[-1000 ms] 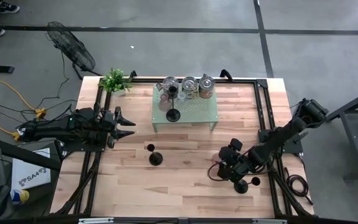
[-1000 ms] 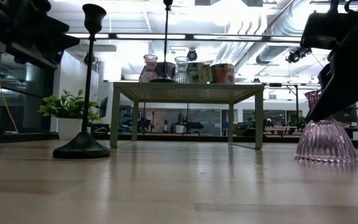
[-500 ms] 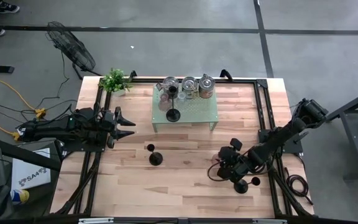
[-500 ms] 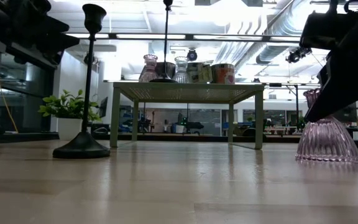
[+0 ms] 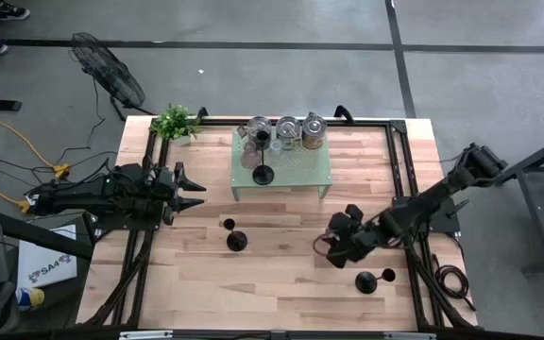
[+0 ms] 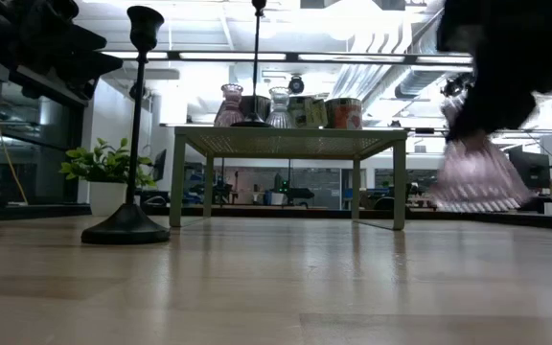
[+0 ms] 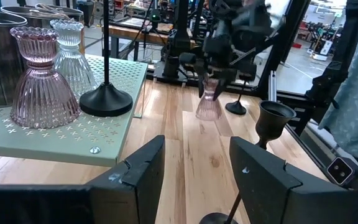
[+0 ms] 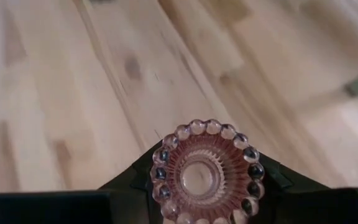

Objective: Pick & Place candle stick holders
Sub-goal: Put the pink candle holder on the shelf aligned with the transparent candle holder

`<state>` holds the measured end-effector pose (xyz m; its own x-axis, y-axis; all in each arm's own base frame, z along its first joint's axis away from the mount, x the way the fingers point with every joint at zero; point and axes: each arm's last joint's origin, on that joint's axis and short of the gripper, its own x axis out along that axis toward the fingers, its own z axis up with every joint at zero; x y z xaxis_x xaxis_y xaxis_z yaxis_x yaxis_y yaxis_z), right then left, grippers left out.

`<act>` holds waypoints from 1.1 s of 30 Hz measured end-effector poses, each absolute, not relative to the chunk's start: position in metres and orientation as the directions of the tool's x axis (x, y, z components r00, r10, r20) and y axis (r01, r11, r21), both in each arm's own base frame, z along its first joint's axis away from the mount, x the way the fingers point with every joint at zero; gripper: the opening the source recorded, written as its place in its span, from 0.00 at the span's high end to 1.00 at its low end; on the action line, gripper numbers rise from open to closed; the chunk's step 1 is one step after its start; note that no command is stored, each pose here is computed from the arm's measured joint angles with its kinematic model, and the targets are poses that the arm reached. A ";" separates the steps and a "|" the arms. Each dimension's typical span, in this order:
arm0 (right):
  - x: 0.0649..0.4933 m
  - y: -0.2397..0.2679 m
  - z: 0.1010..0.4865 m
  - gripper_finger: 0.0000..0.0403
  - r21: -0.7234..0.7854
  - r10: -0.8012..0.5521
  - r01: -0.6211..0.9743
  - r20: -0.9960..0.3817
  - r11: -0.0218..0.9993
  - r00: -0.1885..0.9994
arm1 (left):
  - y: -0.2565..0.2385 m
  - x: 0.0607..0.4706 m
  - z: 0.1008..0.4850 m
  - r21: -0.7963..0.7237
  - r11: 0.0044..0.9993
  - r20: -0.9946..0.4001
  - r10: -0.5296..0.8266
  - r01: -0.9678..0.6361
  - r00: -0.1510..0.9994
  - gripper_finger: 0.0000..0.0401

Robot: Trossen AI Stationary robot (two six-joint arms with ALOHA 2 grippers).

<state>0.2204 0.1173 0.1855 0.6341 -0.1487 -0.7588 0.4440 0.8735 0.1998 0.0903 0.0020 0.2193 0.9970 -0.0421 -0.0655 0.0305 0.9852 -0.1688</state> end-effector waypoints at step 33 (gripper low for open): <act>0.279 -0.039 0.301 0.66 0.160 -0.462 0.697 -0.643 0.699 0.611 | 0.002 0.090 0.220 -0.193 0.981 -0.065 -0.041 0.028 0.997 0.56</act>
<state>0.2788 -0.0392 0.3014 0.6109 -0.4622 -0.6428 0.6972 0.6988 0.1601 0.0902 0.0020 0.2197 0.9970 -0.0415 -0.0647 0.0283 0.9809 -0.1927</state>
